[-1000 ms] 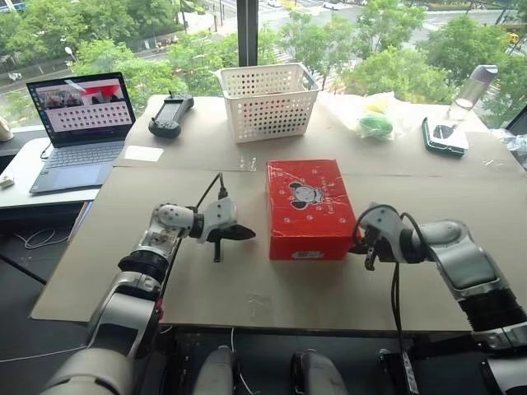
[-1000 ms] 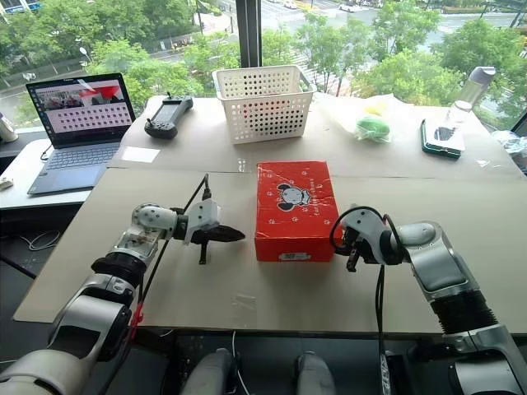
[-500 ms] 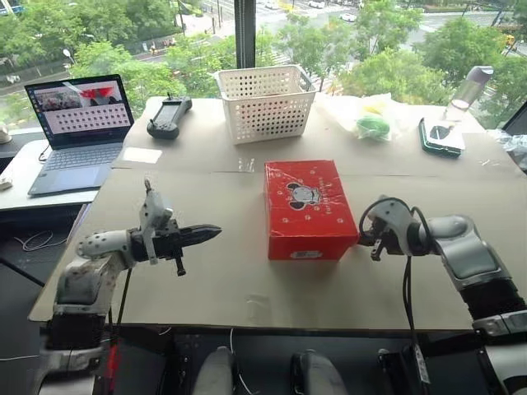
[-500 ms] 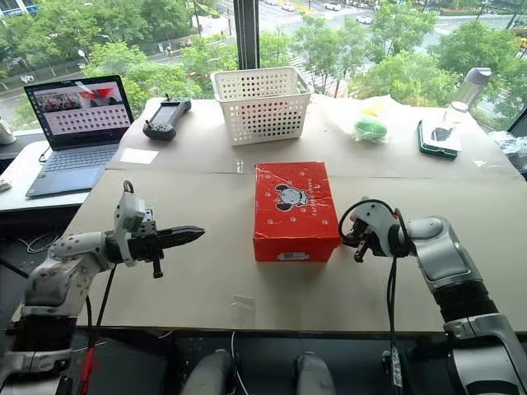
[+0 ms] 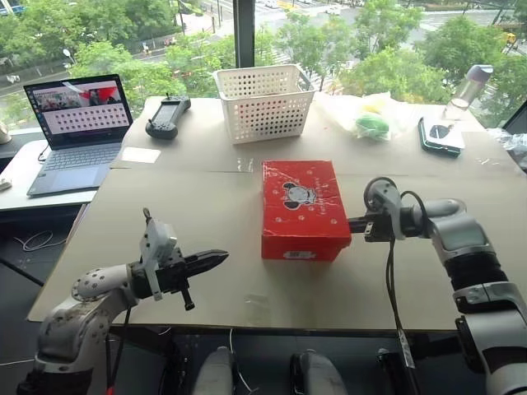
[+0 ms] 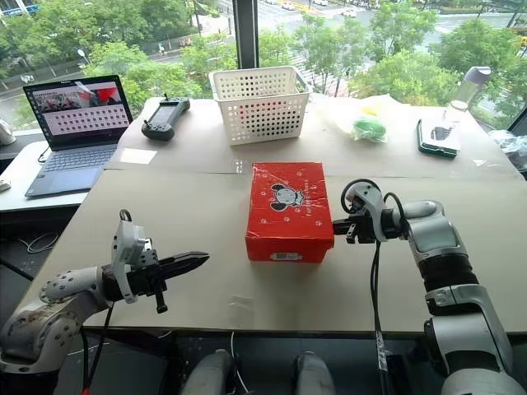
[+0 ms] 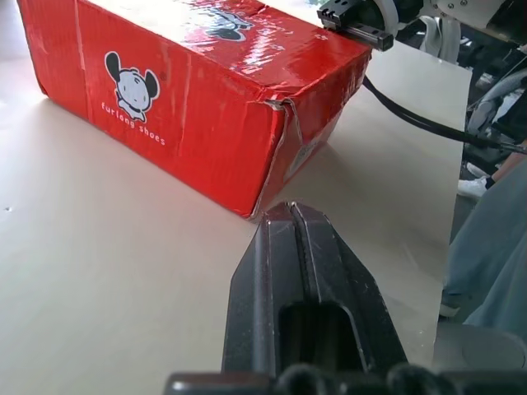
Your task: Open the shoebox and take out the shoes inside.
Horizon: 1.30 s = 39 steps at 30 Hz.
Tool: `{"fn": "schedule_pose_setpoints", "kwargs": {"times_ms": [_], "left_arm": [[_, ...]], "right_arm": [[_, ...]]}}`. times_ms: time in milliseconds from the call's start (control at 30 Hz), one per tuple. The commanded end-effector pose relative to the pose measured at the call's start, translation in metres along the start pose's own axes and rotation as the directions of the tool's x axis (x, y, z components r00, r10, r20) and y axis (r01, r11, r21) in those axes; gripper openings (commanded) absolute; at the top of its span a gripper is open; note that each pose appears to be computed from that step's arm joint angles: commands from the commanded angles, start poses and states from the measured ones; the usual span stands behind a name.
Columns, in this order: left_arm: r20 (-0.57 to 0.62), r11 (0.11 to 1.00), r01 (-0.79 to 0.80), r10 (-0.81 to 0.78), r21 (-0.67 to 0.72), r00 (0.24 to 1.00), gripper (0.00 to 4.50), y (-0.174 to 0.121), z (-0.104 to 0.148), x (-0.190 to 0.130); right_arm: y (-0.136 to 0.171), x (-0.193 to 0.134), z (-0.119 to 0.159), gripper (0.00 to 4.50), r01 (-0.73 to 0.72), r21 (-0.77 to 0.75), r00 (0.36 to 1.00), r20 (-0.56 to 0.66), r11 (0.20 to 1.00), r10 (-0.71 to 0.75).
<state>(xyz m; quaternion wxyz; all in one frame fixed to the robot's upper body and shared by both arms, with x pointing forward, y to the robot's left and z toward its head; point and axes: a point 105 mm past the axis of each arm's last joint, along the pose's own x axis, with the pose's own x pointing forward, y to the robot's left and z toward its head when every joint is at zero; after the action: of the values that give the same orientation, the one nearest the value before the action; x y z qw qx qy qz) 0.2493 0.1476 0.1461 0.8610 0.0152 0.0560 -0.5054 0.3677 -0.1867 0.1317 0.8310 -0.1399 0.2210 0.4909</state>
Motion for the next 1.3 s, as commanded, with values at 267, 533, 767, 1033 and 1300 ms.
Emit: {"fn": "schedule_pose_setpoints", "kwargs": {"times_ms": [267, 533, 767, 1033, 1300], "left_arm": [[0.003, 0.996, 0.003, -0.003, 0.085, 1.000, 0.00, -0.003, 0.007, 0.001], [0.005, 0.995, 0.013, -0.014, 0.097, 1.000, 0.00, -0.004, 0.008, 0.005], [0.010, 0.996, 0.004, -0.005, 0.092, 1.000, 0.00, -0.001, 0.007, 0.007], [0.008, 0.996, 0.015, -0.016, 0.084, 1.000, 0.00, -0.001, 0.004, 0.013], [0.020, 0.996, 0.024, -0.025, 0.082, 0.999, 0.00, -0.008, 0.009, 0.010]], "right_arm": [[0.004, -0.011, 0.059, 0.03, -0.042, -0.076, 0.986, 0.159, 0.996, 0.054], [0.015, -0.015, 0.102, 0.03, -0.050, -0.188, 0.979, 0.186, 0.981, 0.086], [0.053, -0.005, 0.181, 0.03, 0.044, -0.503, 0.981, 0.183, 0.863, 0.057], [0.072, -0.016, 0.282, 0.03, 0.201, -0.257, 0.725, 0.688, 0.945, 0.033], [0.020, -0.005, 0.219, 0.03, 0.335, -0.186, 0.831, 0.520, 0.924, -0.197]]}}
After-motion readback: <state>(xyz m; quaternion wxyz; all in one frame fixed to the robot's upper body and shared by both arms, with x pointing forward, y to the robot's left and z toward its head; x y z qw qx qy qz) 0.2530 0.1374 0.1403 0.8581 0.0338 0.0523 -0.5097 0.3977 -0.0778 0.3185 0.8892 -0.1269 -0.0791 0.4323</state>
